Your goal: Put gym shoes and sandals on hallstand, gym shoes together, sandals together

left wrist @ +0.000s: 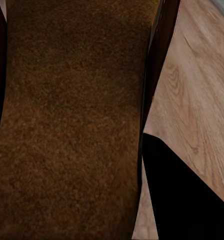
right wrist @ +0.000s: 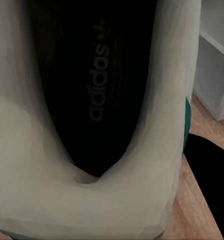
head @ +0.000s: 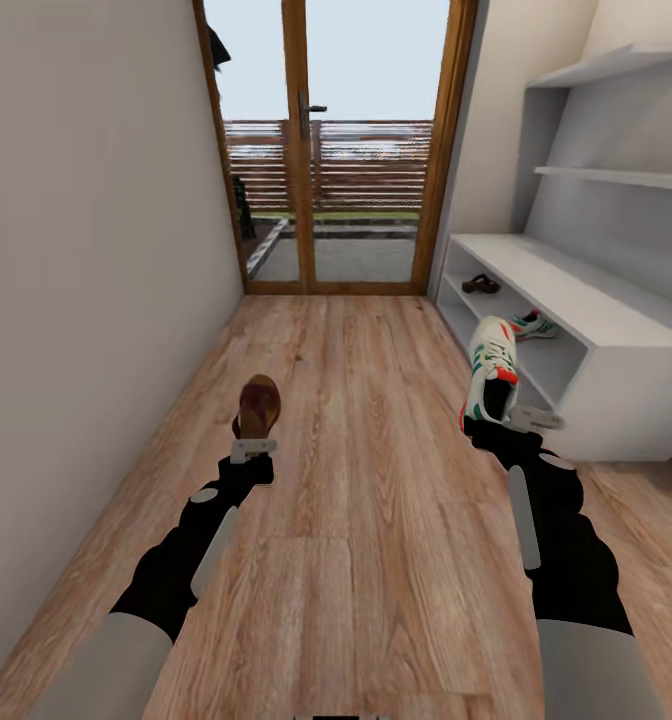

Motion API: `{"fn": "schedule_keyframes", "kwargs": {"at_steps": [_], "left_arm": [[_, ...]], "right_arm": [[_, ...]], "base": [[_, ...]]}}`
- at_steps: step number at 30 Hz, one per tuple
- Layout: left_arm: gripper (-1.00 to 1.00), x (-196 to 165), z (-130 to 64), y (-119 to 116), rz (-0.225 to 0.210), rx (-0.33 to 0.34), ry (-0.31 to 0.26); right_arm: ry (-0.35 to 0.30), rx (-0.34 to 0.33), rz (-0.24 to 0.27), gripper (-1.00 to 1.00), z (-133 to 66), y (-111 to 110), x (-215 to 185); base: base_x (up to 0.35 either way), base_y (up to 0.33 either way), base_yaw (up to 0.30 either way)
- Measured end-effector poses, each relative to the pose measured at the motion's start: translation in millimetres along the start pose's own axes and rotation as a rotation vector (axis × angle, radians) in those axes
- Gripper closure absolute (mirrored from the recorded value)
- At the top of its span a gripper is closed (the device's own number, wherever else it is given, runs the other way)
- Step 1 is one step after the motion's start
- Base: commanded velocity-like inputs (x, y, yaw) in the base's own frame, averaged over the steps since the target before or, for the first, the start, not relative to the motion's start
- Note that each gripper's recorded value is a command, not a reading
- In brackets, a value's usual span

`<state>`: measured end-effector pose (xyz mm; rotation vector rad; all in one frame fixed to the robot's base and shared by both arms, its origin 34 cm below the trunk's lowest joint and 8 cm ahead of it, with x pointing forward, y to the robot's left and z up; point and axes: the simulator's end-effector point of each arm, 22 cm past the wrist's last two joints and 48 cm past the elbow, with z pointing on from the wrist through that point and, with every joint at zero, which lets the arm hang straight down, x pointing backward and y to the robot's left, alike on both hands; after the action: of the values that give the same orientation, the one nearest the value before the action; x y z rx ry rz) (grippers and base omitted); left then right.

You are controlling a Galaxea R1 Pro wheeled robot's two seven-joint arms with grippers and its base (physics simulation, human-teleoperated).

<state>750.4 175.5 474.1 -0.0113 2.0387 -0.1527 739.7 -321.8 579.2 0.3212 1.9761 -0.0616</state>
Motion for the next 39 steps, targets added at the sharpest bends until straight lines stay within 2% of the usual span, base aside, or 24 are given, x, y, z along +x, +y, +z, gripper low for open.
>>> {"fn": "schedule_keyframes", "kwargs": {"at_steps": [16, 39], "left_arm": [[1.00, -10, -6.1, -2, 0.004, 0.002, -0.014], [1.00, -32, -17.1, -5, 0.008, 0.005, -0.051]], "right_arm": [[-0.026, -0.005, 0.005, 1.00, -9.3, 1, -15], [-0.062, -0.013, 0.013, 1.00, -23.0, 3, -36]], "base": [[0.272, 0.230, 0.000], [0.336, 0.098, 0.000]]}}
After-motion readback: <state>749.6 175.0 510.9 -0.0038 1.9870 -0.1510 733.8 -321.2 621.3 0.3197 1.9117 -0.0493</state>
